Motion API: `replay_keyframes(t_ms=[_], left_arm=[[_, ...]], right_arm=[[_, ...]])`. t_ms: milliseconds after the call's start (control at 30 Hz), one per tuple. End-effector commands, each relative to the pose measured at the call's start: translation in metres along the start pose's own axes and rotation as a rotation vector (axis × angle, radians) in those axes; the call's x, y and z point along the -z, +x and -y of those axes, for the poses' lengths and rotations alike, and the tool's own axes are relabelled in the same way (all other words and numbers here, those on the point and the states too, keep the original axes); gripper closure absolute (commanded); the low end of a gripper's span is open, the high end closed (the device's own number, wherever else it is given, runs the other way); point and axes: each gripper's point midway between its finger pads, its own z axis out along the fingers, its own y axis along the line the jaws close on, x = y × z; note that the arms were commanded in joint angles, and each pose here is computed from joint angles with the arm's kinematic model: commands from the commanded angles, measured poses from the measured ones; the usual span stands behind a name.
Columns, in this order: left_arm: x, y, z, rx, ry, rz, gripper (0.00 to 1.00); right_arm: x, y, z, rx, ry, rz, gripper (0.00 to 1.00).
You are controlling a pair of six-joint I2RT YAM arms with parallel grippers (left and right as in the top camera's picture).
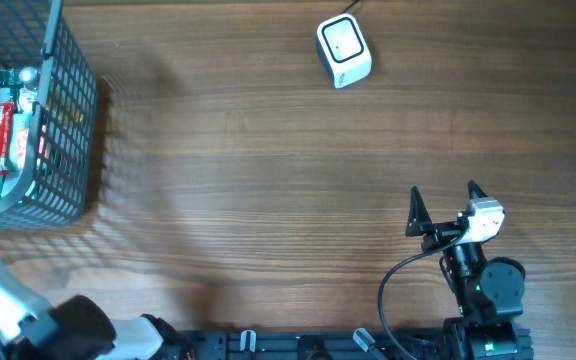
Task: Scan the item barcode
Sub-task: 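Reach the left gripper into the basket and grasp the tissue pack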
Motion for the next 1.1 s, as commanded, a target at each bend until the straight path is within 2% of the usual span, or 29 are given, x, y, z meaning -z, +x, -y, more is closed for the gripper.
replay_keyframes(t_ms=[0,33,100,233,367,467,567,867,900,933,1000,1067], left_arm=[[-0.027,0.022,-0.005,-0.004,0.019,-0.121,0.00],[-0.035,0.028,-0.005,-0.022,0.019,-0.148,0.00],[-0.058,0.048,0.005,-0.154,0.090,-0.217,0.01],[-0.097,0.084,0.011,-0.257,0.159,-0.330,0.00],[-0.125,0.111,0.015,-0.273,0.195,-0.405,0.00],[-0.135,0.126,0.030,-0.351,0.284,-0.420,0.00],[-0.147,0.138,0.034,-0.399,0.310,-0.439,0.00],[-0.183,0.177,0.033,-0.387,0.329,-0.566,0.00],[-0.186,0.179,0.033,-0.387,0.330,-0.571,0.01],[-0.188,0.180,0.033,-0.386,0.330,-0.574,0.06],[-0.190,0.180,0.033,-0.387,0.330,-0.571,0.22],[-0.190,0.180,0.033,-0.386,0.330,-0.572,0.28]], right_arm=[[0.000,-0.001,-0.001,-0.007,-0.005,0.006,0.00],[0.000,-0.001,-0.001,-0.006,-0.005,0.006,0.00],[0.000,-0.001,-0.001,-0.006,-0.005,0.006,0.00],[0.000,-0.001,-0.001,-0.006,-0.005,0.006,0.00],[0.000,-0.001,-0.001,-0.006,-0.005,0.006,0.00],[0.000,-0.001,-0.001,-0.006,-0.005,0.006,0.00],[0.000,-0.001,-0.001,-0.007,-0.005,0.006,0.00],[0.000,-0.001,-0.001,-0.007,-0.005,0.006,0.00],[0.000,-0.001,-0.001,-0.006,-0.005,0.006,0.01],[0.000,-0.001,-0.001,-0.007,-0.005,0.006,0.00],[0.000,-0.001,-0.001,-0.006,-0.005,0.006,0.00],[0.000,-0.001,-0.001,-0.007,-0.005,0.006,0.00]])
